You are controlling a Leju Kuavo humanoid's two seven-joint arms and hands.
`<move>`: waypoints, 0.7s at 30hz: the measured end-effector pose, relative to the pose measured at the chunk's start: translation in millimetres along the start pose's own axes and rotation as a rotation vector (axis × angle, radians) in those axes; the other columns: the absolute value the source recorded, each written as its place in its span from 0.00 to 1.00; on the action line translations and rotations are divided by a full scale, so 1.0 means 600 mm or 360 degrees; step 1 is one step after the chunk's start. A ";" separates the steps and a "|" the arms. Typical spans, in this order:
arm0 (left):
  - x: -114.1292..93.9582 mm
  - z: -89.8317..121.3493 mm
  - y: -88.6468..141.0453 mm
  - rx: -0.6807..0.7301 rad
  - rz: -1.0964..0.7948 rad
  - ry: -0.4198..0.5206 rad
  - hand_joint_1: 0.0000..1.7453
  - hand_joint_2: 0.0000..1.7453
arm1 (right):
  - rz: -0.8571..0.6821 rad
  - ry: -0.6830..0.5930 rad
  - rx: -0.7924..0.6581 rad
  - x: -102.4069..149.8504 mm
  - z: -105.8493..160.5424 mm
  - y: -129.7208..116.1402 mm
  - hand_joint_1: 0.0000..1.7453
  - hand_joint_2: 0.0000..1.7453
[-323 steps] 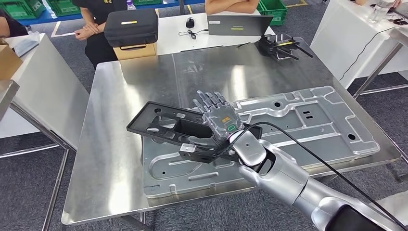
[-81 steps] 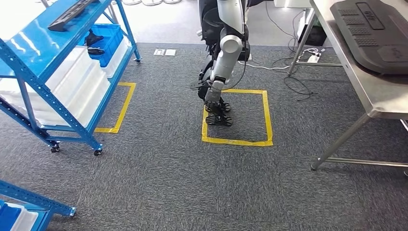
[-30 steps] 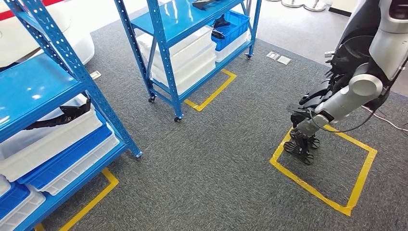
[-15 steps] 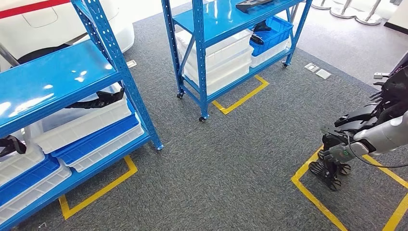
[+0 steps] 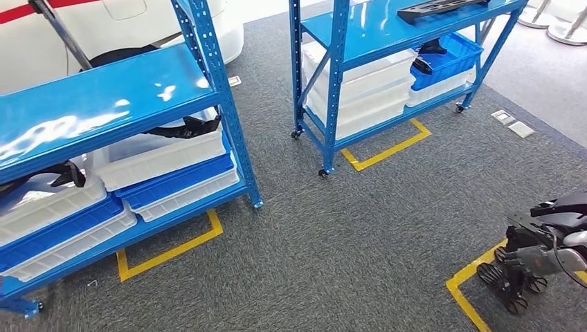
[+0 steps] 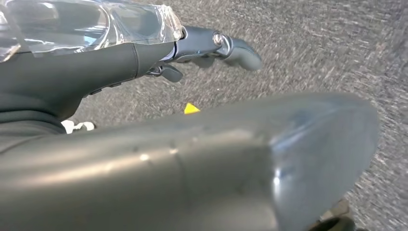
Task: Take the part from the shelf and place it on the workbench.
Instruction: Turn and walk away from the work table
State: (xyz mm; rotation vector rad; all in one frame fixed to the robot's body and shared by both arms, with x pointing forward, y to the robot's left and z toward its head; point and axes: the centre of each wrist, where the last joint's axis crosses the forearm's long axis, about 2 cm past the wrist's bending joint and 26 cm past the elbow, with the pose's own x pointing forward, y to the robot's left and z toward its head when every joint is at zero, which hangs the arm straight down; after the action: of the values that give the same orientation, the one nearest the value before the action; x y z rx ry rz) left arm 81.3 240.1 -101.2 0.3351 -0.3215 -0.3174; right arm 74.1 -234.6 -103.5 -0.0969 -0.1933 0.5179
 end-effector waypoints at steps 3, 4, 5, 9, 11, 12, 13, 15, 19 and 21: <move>-0.001 0.000 0.000 0.0000 -0.0001 0.0001 0.00 0.00 | -0.0001 -0.0011 -0.0004 0.006 0.000 -0.001 0.00 0.00; 0.000 0.000 0.000 0.0001 -0.0001 -0.0001 0.00 0.00 | -0.0001 -0.0010 -0.0004 0.005 0.000 -0.001 0.00 0.00; 0.003 0.000 0.000 0.0003 0.0001 -0.0005 0.00 0.00 | -0.0001 -0.0007 -0.0003 0.003 0.000 0.000 0.00 0.00; 0.005 0.000 -0.001 0.0000 0.0003 -0.0008 0.00 0.00 | 0.0000 0.0004 -0.0001 -0.003 0.000 0.002 0.00 0.00; 0.003 0.000 -0.001 0.0000 0.0002 -0.0005 0.00 0.00 | 0.0001 0.0008 0.0000 -0.005 0.000 0.003 0.00 0.00; 0.003 0.000 -0.001 0.0002 0.0003 -0.0005 0.00 0.00 | 0.0002 0.0009 0.0001 -0.006 0.000 0.004 0.00 0.00; 0.004 0.000 0.000 0.0004 0.0003 -0.0007 0.00 0.00 | 0.0002 0.0009 0.0001 -0.006 0.000 0.004 0.00 0.00; 0.003 0.000 0.000 0.0005 0.0002 -0.0006 0.00 0.00 | 0.0001 0.0006 -0.0003 -0.005 0.000 0.003 0.00 0.00; -0.002 0.001 -0.002 0.0005 0.0006 0.0007 0.00 0.00 | -0.0018 -0.0016 -0.0020 -0.002 0.000 0.002 0.00 0.00; 0.000 0.000 -0.001 0.0007 0.0011 0.0005 0.00 0.00 | -0.0021 -0.0021 -0.0021 -0.005 0.000 0.003 0.00 0.00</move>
State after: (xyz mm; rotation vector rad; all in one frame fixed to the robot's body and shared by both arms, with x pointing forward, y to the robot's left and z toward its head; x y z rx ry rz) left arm 81.2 239.5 -101.1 0.3386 -0.3204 -0.3093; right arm 70.7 -234.5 -104.0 -0.1053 -0.2103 0.5043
